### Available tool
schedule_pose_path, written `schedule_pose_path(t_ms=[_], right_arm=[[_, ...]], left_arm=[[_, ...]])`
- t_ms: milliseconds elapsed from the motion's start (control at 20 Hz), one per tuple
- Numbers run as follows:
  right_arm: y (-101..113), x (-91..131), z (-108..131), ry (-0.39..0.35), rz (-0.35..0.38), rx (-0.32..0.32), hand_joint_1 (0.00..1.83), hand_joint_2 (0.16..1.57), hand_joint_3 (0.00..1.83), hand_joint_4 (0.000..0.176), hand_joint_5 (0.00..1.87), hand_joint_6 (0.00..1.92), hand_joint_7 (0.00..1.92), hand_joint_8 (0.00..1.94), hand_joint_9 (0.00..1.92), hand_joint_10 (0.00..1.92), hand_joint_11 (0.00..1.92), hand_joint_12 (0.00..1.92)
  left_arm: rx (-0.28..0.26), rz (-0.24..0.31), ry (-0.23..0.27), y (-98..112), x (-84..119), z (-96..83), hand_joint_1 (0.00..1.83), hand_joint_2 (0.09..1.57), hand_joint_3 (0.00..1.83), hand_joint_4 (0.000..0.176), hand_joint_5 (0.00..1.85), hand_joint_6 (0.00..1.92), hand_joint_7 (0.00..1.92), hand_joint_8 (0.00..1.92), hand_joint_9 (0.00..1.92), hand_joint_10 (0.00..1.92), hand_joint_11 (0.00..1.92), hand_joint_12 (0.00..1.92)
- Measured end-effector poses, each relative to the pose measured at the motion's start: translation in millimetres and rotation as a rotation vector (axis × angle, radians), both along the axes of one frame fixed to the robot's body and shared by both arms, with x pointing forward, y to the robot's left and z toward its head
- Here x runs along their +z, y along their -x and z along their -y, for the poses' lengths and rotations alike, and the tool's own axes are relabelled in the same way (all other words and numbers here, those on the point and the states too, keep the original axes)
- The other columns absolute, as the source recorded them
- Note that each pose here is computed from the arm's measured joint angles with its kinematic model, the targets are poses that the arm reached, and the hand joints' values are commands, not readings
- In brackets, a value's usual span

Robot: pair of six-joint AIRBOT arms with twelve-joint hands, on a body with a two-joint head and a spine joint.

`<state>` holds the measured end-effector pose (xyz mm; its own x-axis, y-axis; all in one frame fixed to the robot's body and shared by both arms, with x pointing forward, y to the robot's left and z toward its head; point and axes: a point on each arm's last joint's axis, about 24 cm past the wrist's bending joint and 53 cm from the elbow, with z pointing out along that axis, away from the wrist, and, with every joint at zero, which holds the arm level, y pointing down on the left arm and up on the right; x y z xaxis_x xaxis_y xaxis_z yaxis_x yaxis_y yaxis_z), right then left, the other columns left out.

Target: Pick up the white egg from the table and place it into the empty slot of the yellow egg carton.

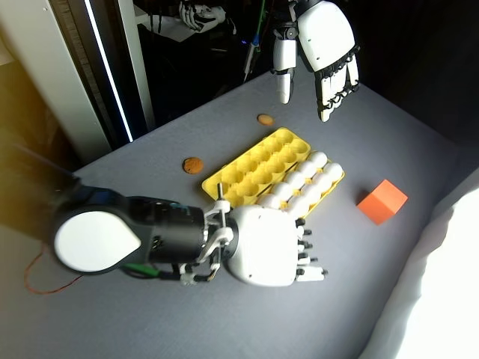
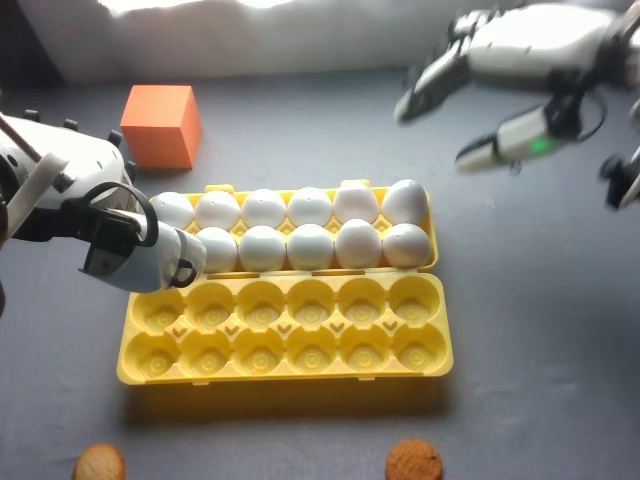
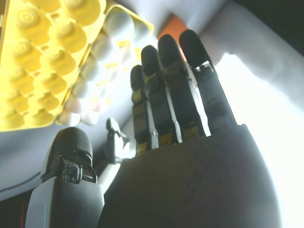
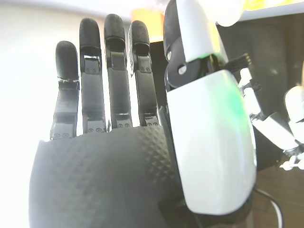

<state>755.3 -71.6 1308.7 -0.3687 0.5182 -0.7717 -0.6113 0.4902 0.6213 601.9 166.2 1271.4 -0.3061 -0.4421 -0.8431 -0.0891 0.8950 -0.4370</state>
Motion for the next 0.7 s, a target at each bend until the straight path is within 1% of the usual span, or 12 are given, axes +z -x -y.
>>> schedule_pose_path(t_ms=[50, 100, 150, 200, 250, 300, 350, 400, 500, 550, 600, 700], right_arm=[[7, 12, 7, 0.041, 0.064, 0.007, 1.04, 1.11, 0.00, 0.000, 0.54, 0.04, 0.58, 0.01, 0.37, 0.40, 0.00, 1.41], [15, 19, 10, 0.064, 0.104, 0.022, 1.01, 1.11, 0.00, 0.000, 0.52, 0.03, 0.57, 0.00, 0.35, 0.39, 0.00, 1.37], [27, 23, 10, 0.083, 0.136, 0.047, 0.98, 1.12, 0.00, 0.000, 0.51, 0.02, 0.55, 0.00, 0.34, 0.39, 0.00, 1.36], [42, 25, 11, 0.117, 0.177, 0.076, 0.99, 1.11, 0.00, 0.000, 0.51, 0.02, 0.55, 0.00, 0.34, 0.39, 0.00, 1.36], [52, 25, 9, 0.137, 0.203, 0.103, 0.99, 1.11, 0.00, 0.000, 0.48, 0.01, 0.53, 0.00, 0.33, 0.38, 0.00, 1.35], [65, 24, 10, 0.175, 0.238, 0.129, 0.98, 1.12, 0.00, 0.000, 0.47, 0.00, 0.51, 0.00, 0.31, 0.39, 0.00, 1.34], [72, 23, 12, 0.193, 0.255, 0.143, 0.98, 1.12, 0.00, 0.000, 0.47, 0.00, 0.51, 0.00, 0.30, 0.39, 0.00, 1.33], [77, 19, 15, 0.213, 0.265, 0.156, 1.02, 1.11, 0.00, 0.000, 0.48, 0.01, 0.52, 0.01, 0.31, 0.39, 0.00, 1.33], [89, -1, 21, 0.261, 0.265, 0.200, 1.05, 1.11, 0.00, 0.000, 0.48, 0.01, 0.51, 0.00, 0.31, 0.38, 0.00, 1.32], [100, -14, 19, 0.296, 0.270, 0.234, 1.04, 1.10, 0.00, 0.000, 0.48, 0.01, 0.52, 0.00, 0.32, 0.39, 0.00, 1.36], [113, -19, 13, 0.319, 0.292, 0.275, 1.04, 1.10, 0.00, 0.000, 0.47, 0.00, 0.52, 0.00, 0.32, 0.39, 0.00, 1.37], [153, -23, -7, 0.338, 0.344, 0.402, 1.02, 1.11, 0.00, 0.000, 0.44, 0.00, 0.48, 0.00, 0.30, 0.38, 0.00, 1.29]], left_arm=[[0.000, 0.000, 0.000, 0, 0, 0.0, 0.00, 1.29, 0.00, 0.000, 0.48, 0.00, 0.58, 0.00, 0.56, 0.00, 0.17, 0.83], [0.000, 0.000, 0.000, 0, 0, 0.0, 0.00, 1.29, 0.00, 0.000, 0.45, 0.00, 0.56, 0.00, 0.53, 0.00, 0.13, 0.81], [0.001, 0.000, -0.001, 0, 0, -0.2, 0.00, 1.30, 0.00, 0.000, 0.46, 0.00, 0.56, 0.00, 0.53, 0.00, 0.14, 0.74], [0.001, 0.000, -0.001, 0, 0, -0.3, 0.00, 1.30, 0.00, 0.000, 0.47, 0.00, 0.57, 0.00, 0.53, 0.00, 0.16, 0.67], [0.000, 0.000, -0.001, 0, 0, -0.2, 0.00, 1.30, 0.00, 0.000, 0.48, 0.00, 0.56, 0.00, 0.53, 0.00, 0.16, 0.65], [0.000, 0.000, 0.000, 0, 0, 0.1, 0.00, 1.31, 0.00, 0.000, 0.48, 0.00, 0.56, 0.00, 0.52, 0.00, 0.15, 0.64], [-0.002, 0.001, 0.001, 0, 0, 0.5, 0.00, 1.31, 0.00, 0.000, 0.46, 0.00, 0.55, 0.00, 0.51, 0.00, 0.14, 0.64], [-0.002, 0.001, 0.001, 0, 0, 0.4, 0.00, 1.31, 0.00, 0.000, 0.46, 0.00, 0.56, 0.00, 0.52, 0.01, 0.16, 0.64], [0.002, 0.000, -0.001, 0, 0, -0.5, 0.00, 1.30, 0.00, 0.000, 0.47, 0.00, 0.57, 0.01, 0.54, 0.01, 0.19, 0.65], [0.002, -0.001, -0.001, 0, 0, -0.5, 0.00, 1.30, 0.00, 0.000, 0.47, 0.01, 0.58, 0.01, 0.55, 0.01, 0.20, 0.65], [0.001, 0.000, -0.001, 0, 0, -0.3, 0.00, 1.30, 0.00, 0.000, 0.47, 0.00, 0.58, 0.01, 0.55, 0.01, 0.20, 0.65], [-0.004, 0.002, 0.001, 0, 0, 0.9, 0.00, 1.31, 0.00, 0.000, 0.47, 0.00, 0.58, 0.01, 0.55, 0.01, 0.20, 0.65]])
